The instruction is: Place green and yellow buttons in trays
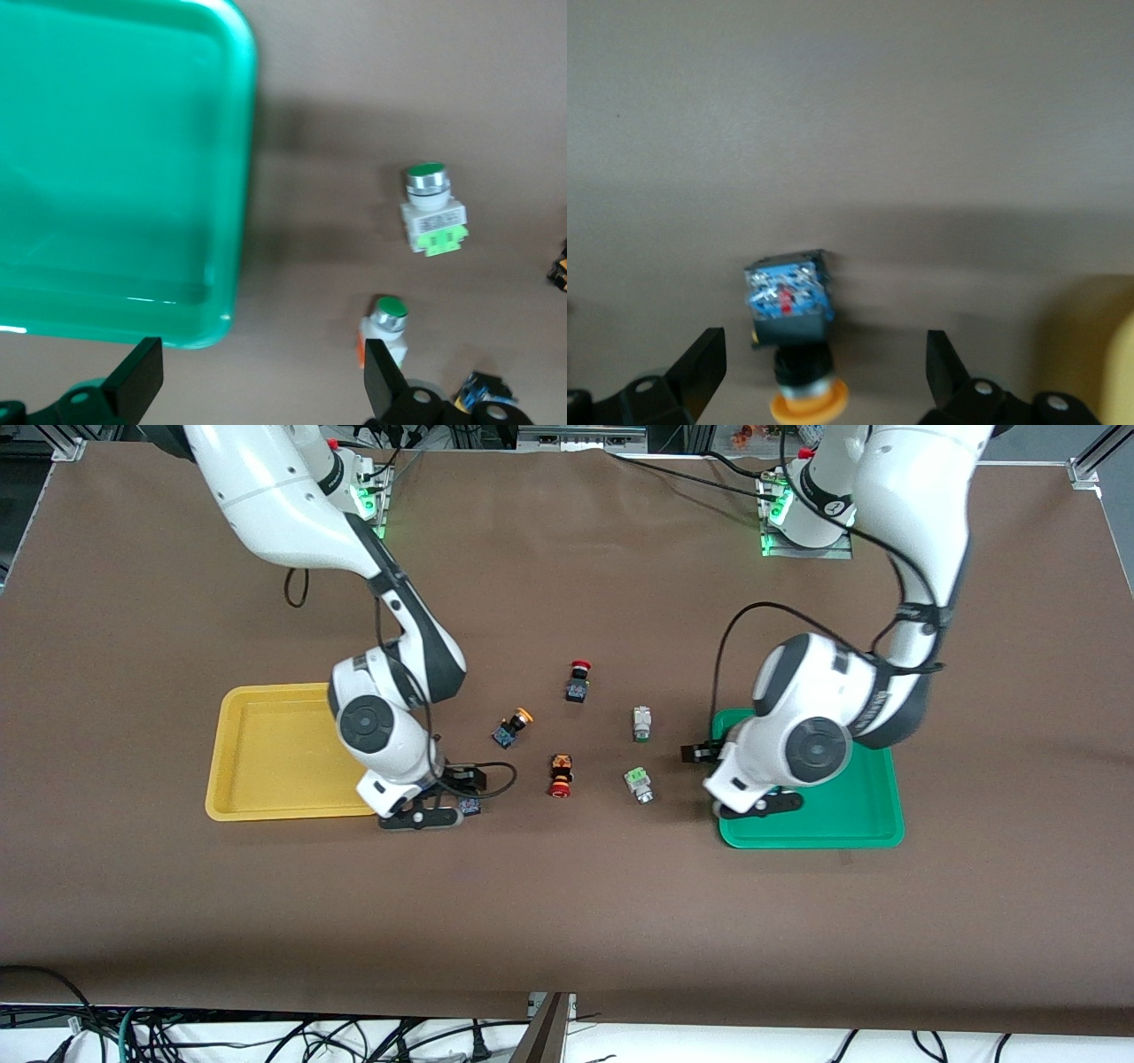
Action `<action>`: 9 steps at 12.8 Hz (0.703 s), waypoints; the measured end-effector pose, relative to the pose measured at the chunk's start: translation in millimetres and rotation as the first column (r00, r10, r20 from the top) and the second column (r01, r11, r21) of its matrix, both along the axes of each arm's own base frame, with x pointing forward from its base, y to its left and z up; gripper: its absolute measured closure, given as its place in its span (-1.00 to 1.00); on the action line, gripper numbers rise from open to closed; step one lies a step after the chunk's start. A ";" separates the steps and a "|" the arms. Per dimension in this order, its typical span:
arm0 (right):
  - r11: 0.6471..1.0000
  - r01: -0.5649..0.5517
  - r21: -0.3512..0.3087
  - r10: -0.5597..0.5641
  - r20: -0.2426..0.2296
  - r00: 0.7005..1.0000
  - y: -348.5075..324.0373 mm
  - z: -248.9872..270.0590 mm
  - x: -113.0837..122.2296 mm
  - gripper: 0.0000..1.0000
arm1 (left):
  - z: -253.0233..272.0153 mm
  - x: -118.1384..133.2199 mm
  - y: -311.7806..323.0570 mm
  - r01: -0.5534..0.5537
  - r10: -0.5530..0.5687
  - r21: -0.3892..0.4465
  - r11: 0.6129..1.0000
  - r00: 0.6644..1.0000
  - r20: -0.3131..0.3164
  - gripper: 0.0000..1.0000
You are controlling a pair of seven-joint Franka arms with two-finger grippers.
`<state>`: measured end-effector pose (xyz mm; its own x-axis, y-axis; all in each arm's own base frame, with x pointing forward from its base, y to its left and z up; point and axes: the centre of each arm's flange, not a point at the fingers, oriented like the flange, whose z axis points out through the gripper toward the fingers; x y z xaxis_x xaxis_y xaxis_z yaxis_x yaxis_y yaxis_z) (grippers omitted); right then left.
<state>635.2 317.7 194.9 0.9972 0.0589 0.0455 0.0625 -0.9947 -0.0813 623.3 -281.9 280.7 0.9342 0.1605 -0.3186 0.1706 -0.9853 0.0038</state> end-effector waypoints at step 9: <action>0.999 0.004 -0.035 -0.006 -0.049 0.999 -19.7 -4.3 5.1 0.16 | -94.8 -77.8 -81.2 0.002 0.000 0.070 0.998 1.000 -0.023 -1.00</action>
